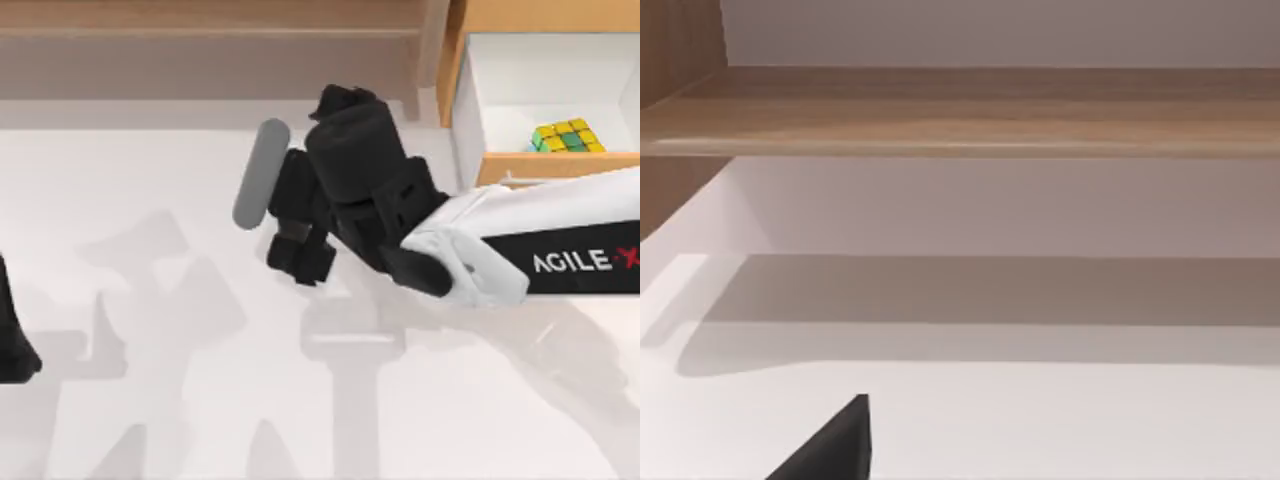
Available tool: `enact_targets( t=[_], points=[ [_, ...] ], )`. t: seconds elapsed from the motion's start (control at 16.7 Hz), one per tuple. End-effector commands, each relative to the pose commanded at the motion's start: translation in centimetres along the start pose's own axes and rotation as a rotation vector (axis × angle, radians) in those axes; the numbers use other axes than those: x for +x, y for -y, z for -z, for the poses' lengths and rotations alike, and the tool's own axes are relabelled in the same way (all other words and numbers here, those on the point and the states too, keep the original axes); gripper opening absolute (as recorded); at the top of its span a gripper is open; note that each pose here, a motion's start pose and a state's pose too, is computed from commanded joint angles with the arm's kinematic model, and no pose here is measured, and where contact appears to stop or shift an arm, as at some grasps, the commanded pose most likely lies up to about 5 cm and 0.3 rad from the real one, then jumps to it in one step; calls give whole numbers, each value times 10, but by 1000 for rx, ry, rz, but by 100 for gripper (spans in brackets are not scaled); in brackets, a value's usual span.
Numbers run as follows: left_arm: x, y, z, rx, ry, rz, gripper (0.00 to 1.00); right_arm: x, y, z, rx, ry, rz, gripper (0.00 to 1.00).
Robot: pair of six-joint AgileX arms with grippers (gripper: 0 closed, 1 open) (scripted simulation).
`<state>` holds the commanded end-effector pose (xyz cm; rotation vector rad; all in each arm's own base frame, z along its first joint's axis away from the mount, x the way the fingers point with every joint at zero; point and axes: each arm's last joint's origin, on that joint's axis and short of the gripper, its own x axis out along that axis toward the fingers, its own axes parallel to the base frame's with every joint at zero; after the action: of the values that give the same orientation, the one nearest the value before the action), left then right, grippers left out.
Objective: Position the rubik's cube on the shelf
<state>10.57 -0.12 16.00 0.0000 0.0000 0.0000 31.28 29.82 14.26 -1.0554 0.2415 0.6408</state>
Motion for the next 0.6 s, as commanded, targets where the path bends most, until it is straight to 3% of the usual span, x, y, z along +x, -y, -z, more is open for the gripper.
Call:
enact_targets(
  t=[0.3, 0.6],
  points=[
    [0, 0, 0, 0, 0, 0, 100, 15, 88, -5, 278, -289, -203, 100],
    [0, 0, 0, 0, 0, 0, 100, 2, 194, 63, 652, -612, -281, 100]
  ],
)
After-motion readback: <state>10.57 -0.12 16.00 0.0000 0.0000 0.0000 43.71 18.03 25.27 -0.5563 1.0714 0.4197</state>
